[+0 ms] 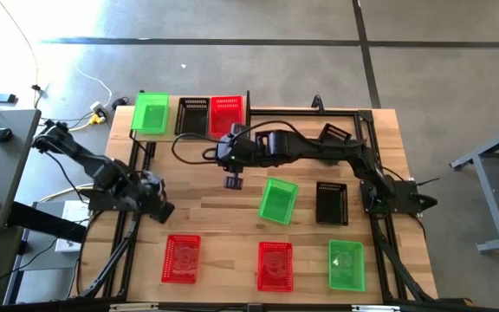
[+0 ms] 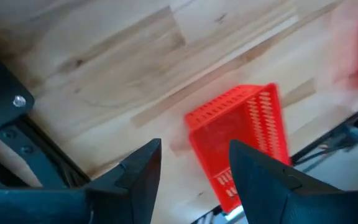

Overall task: Stack baskets on shelf by color
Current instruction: Stack the left red bin on top of the red bin on the shelf

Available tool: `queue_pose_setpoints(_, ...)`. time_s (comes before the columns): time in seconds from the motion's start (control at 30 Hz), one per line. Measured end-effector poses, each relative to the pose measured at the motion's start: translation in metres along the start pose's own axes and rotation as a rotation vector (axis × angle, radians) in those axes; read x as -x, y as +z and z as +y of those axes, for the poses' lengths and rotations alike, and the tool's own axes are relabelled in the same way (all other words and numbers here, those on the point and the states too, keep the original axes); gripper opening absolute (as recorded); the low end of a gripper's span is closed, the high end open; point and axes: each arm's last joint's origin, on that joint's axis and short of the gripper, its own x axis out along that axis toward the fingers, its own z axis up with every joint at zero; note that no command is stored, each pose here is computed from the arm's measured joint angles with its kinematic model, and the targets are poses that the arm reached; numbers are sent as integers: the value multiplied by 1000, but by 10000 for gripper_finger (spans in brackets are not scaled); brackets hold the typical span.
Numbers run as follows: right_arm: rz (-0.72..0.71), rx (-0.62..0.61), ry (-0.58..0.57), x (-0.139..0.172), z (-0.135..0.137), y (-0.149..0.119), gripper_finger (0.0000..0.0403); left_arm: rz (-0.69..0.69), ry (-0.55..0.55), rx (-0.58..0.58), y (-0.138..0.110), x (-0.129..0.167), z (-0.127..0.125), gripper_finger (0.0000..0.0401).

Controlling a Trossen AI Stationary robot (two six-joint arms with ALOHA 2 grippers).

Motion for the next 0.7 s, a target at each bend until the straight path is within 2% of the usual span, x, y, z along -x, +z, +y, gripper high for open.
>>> queue_pose_setpoints(0.3,34,45,32,6,19,-3,78,17,140,50,-31,-29,-12,176)
queue_pose_setpoints(0.7,27,75,64,13,40,-3,78,28,169,83,-63,-74,-35,176)
